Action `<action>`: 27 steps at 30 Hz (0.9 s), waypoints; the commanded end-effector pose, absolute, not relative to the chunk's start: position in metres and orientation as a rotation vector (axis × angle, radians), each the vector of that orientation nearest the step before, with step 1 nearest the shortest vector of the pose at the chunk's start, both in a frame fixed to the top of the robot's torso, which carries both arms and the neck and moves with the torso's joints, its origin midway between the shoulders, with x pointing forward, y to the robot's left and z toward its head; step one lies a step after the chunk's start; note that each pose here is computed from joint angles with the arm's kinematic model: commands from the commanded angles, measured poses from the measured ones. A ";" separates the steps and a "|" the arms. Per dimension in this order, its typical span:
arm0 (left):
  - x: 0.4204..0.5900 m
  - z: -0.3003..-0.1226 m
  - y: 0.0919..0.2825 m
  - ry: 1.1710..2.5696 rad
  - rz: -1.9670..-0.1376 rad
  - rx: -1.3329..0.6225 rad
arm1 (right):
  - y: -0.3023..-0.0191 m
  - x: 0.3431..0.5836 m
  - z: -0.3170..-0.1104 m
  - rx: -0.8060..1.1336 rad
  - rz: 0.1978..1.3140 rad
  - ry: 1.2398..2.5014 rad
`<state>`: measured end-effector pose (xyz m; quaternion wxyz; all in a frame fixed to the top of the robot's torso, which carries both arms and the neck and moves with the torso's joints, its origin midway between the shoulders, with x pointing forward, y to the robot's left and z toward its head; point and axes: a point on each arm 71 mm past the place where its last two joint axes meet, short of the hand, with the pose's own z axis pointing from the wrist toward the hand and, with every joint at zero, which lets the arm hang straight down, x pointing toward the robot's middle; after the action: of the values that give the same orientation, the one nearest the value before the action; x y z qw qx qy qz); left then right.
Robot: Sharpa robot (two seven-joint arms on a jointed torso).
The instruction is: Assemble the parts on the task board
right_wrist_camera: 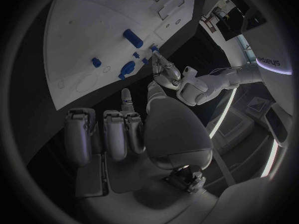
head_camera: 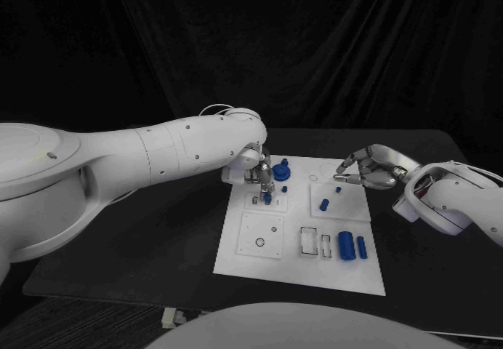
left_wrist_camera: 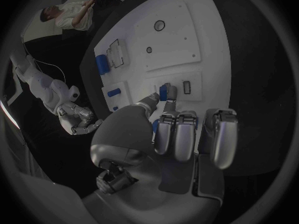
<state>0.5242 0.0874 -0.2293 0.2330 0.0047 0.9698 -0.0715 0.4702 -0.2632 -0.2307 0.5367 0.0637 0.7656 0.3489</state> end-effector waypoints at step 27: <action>0.523 -0.230 0.094 2.610 -0.065 0.070 | -0.265 0.469 -0.236 0.161 0.821 1.842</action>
<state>0.5218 0.0911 -0.2301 0.2435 0.0224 0.9678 -0.0590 0.4692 -0.2641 -0.2342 0.5332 0.0648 0.7686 0.3476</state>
